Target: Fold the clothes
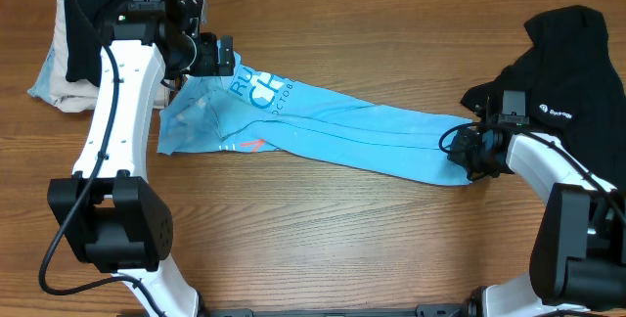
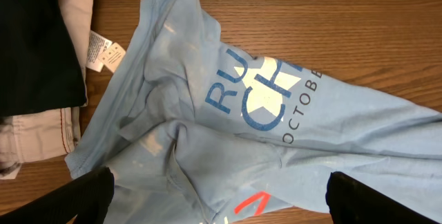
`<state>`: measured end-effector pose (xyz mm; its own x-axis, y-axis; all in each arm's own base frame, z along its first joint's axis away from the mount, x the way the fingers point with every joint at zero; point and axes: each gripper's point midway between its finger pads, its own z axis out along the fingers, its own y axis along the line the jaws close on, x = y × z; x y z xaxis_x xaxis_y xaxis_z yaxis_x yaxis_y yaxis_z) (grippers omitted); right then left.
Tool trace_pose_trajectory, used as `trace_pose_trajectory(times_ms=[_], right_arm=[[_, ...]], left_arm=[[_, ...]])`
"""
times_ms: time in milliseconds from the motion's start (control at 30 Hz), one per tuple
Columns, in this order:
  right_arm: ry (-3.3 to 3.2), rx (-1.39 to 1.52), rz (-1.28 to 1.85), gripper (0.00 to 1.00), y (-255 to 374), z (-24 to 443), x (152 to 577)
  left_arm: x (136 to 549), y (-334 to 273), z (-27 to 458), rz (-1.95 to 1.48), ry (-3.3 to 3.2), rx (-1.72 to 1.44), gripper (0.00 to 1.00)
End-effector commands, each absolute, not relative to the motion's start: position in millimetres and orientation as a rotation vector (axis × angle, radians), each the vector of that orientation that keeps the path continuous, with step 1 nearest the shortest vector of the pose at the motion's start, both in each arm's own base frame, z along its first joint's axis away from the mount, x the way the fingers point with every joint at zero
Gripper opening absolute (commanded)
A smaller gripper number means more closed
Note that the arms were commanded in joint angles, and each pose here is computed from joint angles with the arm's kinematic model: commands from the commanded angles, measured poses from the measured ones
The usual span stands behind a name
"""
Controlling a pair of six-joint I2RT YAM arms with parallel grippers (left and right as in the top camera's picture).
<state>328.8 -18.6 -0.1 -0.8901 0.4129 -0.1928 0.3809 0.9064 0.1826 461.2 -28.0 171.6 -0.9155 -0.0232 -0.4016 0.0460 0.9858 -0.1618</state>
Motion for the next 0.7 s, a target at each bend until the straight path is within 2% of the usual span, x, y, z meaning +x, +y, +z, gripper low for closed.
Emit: trace_pose_trajectory(times_ms=[0,167,300,400,667], right_arm=[[2.872,0.71,0.215,0.04,-24,-7,320],[2.897,0.907,0.198,0.04,-59,27,307],[2.896,1.105,0.265,0.04,-89,71,295],[2.904,1.041,0.317,0.04,-95,88,296],[2.942,0.627,0.452,0.04,-50,111,323]], left_arm=[[464,-25,181,-0.199,2.694,0.05,1.0],[464,-25,181,-0.196,2.695,0.049,1.0],[460,-25,179,-0.198,2.712,0.048,1.0],[457,-25,178,-0.199,2.726,0.047,1.0],[451,-25,175,-0.202,2.754,0.045,1.0]])
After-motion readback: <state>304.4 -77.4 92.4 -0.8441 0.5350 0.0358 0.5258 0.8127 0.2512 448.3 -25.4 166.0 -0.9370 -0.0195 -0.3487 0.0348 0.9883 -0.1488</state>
